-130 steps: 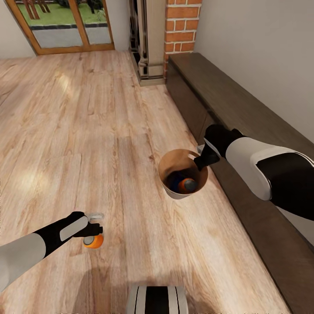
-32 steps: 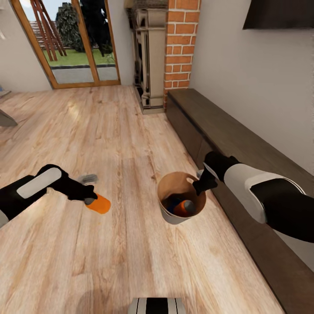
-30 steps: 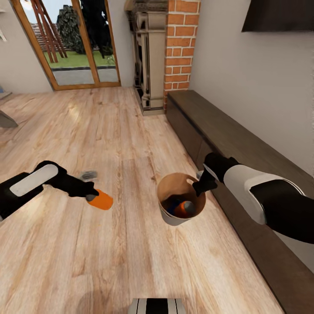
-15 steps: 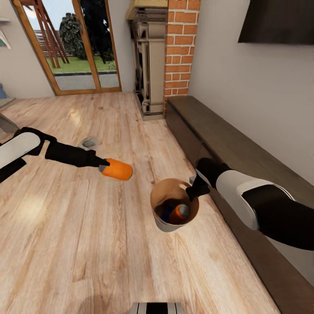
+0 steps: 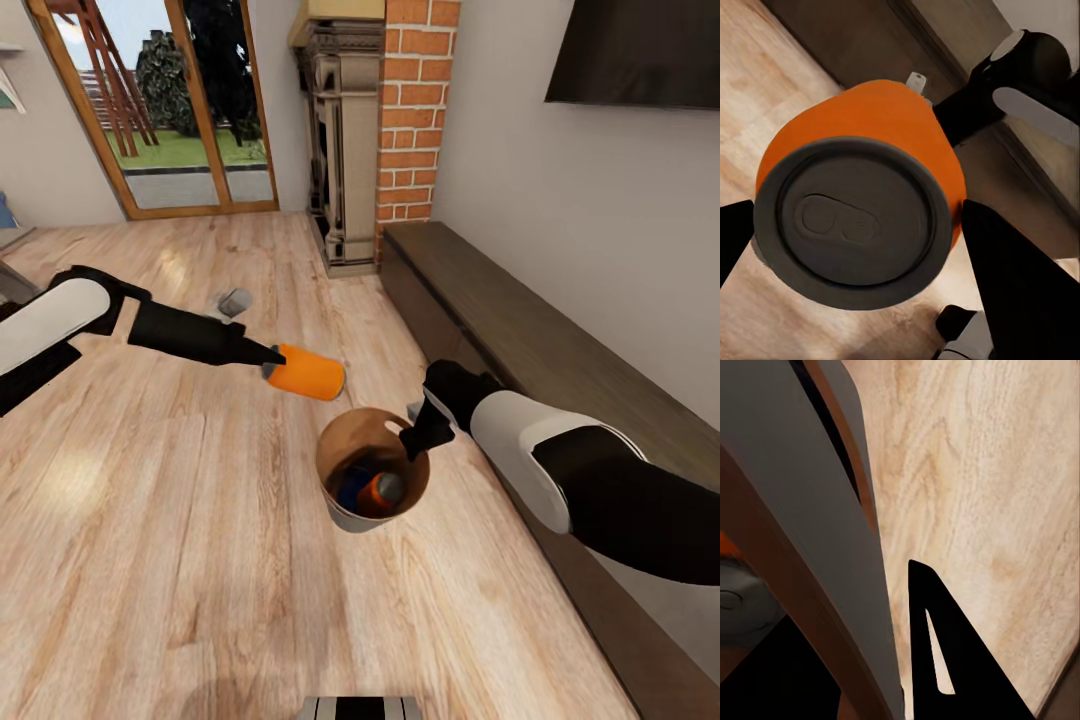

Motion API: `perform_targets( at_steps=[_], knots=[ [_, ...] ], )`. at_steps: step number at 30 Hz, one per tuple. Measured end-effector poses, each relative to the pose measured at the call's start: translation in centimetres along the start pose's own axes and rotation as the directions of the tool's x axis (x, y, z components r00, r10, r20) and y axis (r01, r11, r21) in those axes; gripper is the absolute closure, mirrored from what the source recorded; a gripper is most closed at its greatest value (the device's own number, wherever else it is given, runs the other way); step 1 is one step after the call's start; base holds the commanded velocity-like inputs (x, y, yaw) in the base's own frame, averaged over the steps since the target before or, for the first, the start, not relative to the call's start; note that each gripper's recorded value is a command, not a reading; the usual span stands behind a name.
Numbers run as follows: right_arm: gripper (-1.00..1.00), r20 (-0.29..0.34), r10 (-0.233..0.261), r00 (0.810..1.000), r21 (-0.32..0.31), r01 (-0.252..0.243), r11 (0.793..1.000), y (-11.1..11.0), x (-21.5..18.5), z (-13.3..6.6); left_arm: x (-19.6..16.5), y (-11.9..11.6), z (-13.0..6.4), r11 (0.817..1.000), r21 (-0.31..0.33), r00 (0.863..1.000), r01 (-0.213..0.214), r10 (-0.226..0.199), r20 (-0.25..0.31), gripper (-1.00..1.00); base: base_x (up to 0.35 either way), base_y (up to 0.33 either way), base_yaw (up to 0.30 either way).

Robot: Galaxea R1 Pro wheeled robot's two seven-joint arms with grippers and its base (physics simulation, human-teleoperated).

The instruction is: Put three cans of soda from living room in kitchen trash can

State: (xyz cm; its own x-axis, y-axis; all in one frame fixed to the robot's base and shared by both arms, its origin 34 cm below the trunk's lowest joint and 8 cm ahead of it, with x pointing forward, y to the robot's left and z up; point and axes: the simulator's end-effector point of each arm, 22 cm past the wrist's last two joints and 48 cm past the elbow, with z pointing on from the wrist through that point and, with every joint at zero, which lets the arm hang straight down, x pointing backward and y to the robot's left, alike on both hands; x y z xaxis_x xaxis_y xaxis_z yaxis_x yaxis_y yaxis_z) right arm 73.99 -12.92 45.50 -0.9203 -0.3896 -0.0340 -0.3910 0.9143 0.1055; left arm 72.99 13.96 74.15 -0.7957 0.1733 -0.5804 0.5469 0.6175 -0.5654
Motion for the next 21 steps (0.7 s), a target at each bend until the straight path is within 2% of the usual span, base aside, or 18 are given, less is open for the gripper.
perform_targets(
  at_steps=[9, 11, 14, 18, 21],
  knots=[
    [1.0, 0.05, -0.025, 0.998, 0.023, 0.024, 0.999, -0.2, -1.8, -1.3, 2.7, -0.8, 3.7, 1.0, 0.003, 0.995, -0.021, 0.021, -0.095, 1.0, 0.0, 0.0, 0.0],
    [1.0, 0.069, -0.027, 0.997, 0.019, 0.026, 0.999, 0.0, -2.4, -1.7, 4.2, 0.2, 4.7, 0.999, -0.036, 0.99, -0.03, 0.025, -0.139, 1.0, 0.0, 0.0, 0.0],
    [1.0, 0.082, -0.027, 0.996, 0.013, 0.026, 1.0, 0.3, -2.9, -2.1, 5.2, 0.8, 5.4, 0.997, -0.069, 0.985, -0.038, 0.026, -0.169, 1.0, 0.0, 0.0, 0.0],
    [1.0, 0.091, -0.039, 0.995, 0.03, 0.037, 0.999, 0.0, -3.2, -2.4, 5.6, 0.2, 6.7, 0.996, -0.068, 0.981, -0.052, 0.038, -0.188, 1.0, 0.0, 0.0, 0.0],
    [1.0, 0.096, -0.04, 0.995, 0.028, 0.037, 0.999, 0.1, -3.4, -2.5, 5.6, -0.3, 8.7, 0.989, -0.112, 0.976, -0.095, 0.071, -0.206, 1.0, 0.0, 0.0, 0.0]
  ],
)
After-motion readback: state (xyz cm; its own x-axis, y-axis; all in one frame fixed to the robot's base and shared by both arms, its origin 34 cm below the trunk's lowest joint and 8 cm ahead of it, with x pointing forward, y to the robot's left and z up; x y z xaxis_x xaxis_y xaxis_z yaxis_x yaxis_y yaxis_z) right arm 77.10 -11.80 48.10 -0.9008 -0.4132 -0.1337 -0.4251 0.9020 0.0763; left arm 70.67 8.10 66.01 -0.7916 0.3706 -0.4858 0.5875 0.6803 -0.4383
